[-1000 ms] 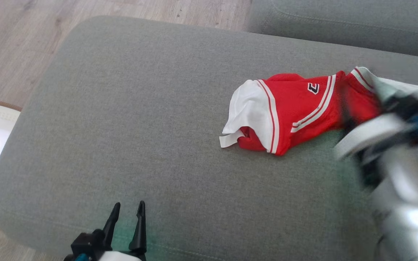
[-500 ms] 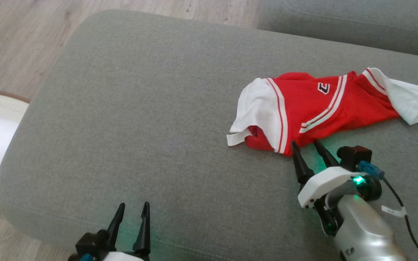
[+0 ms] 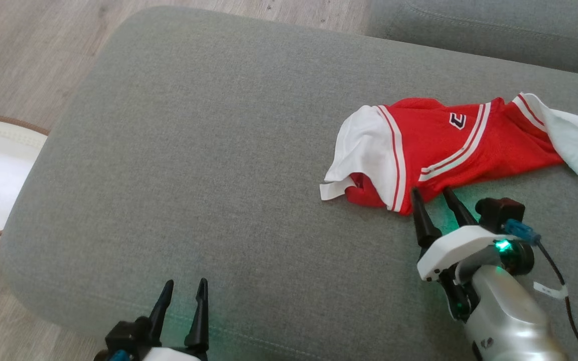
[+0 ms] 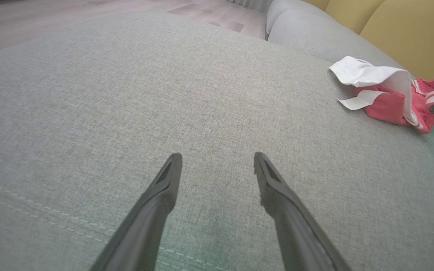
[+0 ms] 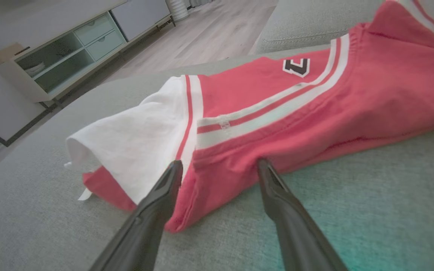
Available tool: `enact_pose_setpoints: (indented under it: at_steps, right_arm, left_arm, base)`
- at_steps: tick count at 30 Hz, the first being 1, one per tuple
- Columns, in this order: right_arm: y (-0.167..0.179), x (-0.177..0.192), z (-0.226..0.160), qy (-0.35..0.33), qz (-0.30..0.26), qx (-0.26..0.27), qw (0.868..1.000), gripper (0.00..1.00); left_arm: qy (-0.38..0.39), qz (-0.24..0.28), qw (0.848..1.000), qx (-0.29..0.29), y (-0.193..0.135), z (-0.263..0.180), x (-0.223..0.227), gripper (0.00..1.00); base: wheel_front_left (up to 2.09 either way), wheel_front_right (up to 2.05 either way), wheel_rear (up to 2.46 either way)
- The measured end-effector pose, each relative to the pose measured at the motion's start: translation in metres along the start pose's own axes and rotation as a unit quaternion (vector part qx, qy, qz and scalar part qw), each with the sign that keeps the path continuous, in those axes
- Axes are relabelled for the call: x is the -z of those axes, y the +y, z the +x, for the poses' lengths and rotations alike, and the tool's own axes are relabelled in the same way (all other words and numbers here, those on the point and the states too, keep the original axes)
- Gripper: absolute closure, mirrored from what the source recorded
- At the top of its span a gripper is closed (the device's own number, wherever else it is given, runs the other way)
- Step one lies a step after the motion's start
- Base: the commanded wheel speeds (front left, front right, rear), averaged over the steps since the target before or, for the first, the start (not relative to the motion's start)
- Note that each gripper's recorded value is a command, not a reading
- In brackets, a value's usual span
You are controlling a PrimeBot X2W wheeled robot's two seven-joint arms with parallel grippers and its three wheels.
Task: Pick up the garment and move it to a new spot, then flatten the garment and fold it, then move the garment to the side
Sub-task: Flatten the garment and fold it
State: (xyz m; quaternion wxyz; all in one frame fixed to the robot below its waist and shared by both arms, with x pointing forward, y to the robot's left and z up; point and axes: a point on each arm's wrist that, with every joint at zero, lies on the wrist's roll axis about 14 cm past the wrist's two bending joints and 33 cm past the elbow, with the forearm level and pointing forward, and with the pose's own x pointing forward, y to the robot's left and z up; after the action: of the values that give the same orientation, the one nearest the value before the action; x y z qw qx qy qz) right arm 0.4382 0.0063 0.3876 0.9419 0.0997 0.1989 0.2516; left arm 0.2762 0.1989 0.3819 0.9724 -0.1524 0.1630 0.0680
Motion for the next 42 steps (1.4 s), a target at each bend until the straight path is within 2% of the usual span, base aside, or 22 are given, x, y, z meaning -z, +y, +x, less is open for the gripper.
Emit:
enact_pose_setpoints:
  at_steps: [7, 9, 10, 12, 15, 17, 19, 20, 28, 33, 38, 42]
  right_arm:
    - [0.003, -0.003, -0.001, -0.005, 0.001, -0.003, 1.0, 0.01]
    - [0.002, 0.0, -0.002, 0.0, 0.001, -0.001, 1.0, 0.09]
    - [0.001, 0.002, -0.002, 0.005, 0.002, 0.0, 1.0, 0.09]
    - [-0.001, 0.008, -0.002, 0.013, 0.002, 0.003, 1.0, 0.26]
    - [-0.002, 0.011, -0.001, 0.019, 0.004, 0.006, 1.0, 0.39]
    - [-0.002, 0.009, 0.002, 0.019, 0.005, 0.007, 1.0, 0.41]
    - [-0.003, 0.006, 0.004, 0.015, 0.007, 0.008, 1.0, 0.67]
    - [-0.003, 0.005, 0.005, 0.015, 0.007, 0.009, 1.0, 1.0]
    - [-0.023, -0.014, -0.005, -0.019, 0.024, 0.043, 0.999, 1.0]
    - [-0.042, -0.013, -0.022, -0.026, 0.024, 0.072, 0.997, 1.0]
    - [-0.07, -0.033, -0.042, -0.068, 0.044, 0.12, 0.989, 1.0]
    - [-0.1, -0.044, -0.068, -0.103, 0.057, 0.169, 0.979, 1.0]
  left_arm:
    - [-0.003, 0.001, 1.0, 0.009, -0.005, 0.002, -0.002, 0.0]
    - [-0.002, 0.0, 1.0, 0.012, -0.007, 0.002, -0.002, 0.0]
    - [-0.002, 0.0, 1.0, 0.013, -0.008, 0.002, -0.001, 0.0]
    - [-0.002, -0.001, 1.0, 0.015, -0.008, 0.001, -0.001, 0.0]
    - [-0.004, 0.0, 1.0, 0.013, -0.007, 0.002, -0.003, 0.0]
    - [-0.003, -0.001, 1.0, 0.01, -0.005, 0.002, -0.003, 0.0]
    - [-0.003, -0.001, 1.0, 0.009, -0.004, 0.001, -0.002, 0.0]
    - [-0.003, -0.001, 1.0, 0.009, -0.004, 0.001, -0.002, 0.0]
    - [-0.008, -0.004, 1.0, 0.022, -0.012, 0.005, -0.006, 0.0]
    - [-0.01, -0.001, 0.999, 0.041, -0.022, 0.009, -0.008, 0.0]
    - [-0.017, 0.004, 0.998, 0.066, -0.036, 0.013, -0.012, 0.0]
    - [-0.022, 0.007, 0.996, 0.081, -0.045, 0.015, -0.015, 0.0]
  base:
    - [0.0, 0.0, 0.0]
    - [0.0, 0.0, 0.0]
    - [0.0, 0.0, 0.0]
    - [0.0, 0.0, 0.0]
    - [0.0, 0.0, 0.0]
    - [0.0, 0.0, 0.0]
    - [0.0, 0.0, 0.0]
    - [0.0, 0.0, 0.0]
    - [0.0, 0.0, 0.0]
    - [0.0, 0.0, 0.0]
    - [0.0, 0.0, 0.0]
    - [0.0, 0.0, 0.0]
